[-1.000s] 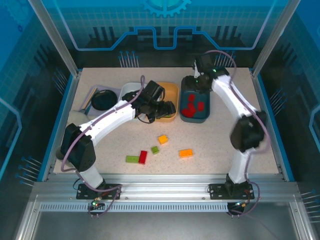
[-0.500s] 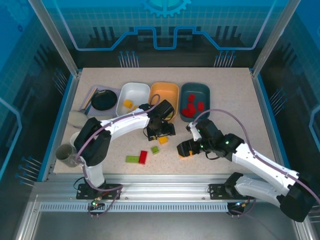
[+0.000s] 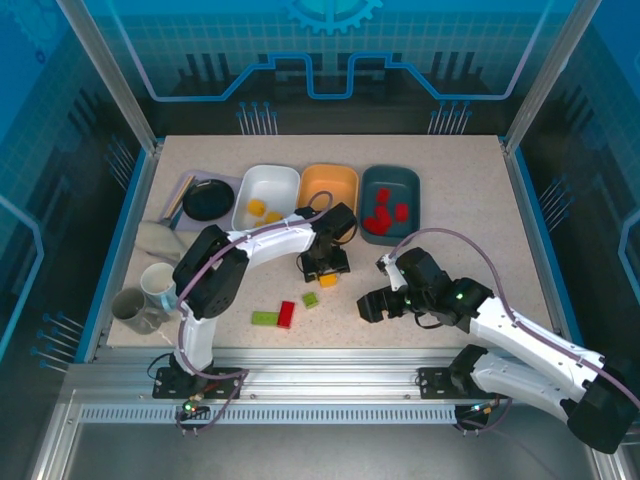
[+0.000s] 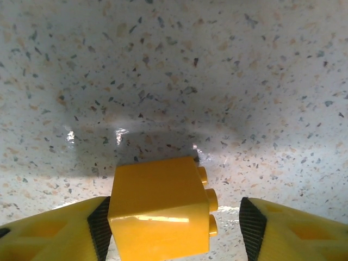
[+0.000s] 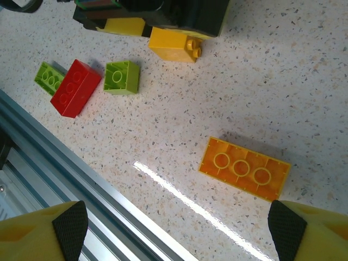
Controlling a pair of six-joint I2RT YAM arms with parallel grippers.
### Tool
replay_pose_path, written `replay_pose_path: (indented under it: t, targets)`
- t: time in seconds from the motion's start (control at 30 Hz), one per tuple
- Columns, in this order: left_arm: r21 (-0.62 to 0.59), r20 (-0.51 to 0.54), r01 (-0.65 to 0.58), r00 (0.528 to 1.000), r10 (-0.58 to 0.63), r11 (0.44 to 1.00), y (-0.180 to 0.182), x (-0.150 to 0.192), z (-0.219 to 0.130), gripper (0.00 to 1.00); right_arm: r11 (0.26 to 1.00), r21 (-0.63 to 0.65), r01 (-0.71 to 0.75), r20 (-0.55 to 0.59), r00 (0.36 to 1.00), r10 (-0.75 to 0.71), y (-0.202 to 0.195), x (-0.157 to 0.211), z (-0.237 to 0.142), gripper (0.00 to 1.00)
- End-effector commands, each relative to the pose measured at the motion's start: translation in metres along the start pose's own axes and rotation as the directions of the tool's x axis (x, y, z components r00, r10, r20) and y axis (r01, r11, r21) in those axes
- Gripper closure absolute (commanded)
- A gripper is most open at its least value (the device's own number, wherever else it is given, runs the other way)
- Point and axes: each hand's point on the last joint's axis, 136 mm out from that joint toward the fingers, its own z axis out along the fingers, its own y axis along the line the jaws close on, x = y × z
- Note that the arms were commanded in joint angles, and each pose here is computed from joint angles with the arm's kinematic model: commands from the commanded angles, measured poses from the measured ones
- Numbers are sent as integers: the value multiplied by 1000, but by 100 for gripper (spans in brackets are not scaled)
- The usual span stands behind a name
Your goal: Sort the legos into containers by color
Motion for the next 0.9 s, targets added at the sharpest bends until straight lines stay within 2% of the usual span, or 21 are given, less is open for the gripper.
replay_pose_path:
  t: [0.0,0.2,0.37,0.5,0.73,0.87]
  targets:
    - [-53,1,6,1000,-6,999,3,3,3,38,1000,7,-4,27,1000,3,-1,-4,0,11]
    - [-73,-7,-19,1000,19,997,0,7,10,44,999,-17,-42,95,995,44,-4,-14,-1,11]
    - [-81,6,-40,999,41,996,-1,8,11,59,997,-40,-61,185,980,67,-7,-22,-6,11]
    - [-70,30,-50,998,52,996,-3,6,2,64,996,-61,-63,257,963,77,-9,-23,-12,11]
    - [-20,131,-77,988,79,997,-10,-8,-54,64,994,-111,16,418,908,32,3,-44,-35,11]
    - [25,189,-64,980,58,998,-4,-30,-94,64,993,-96,75,452,892,-23,14,-69,-40,10]
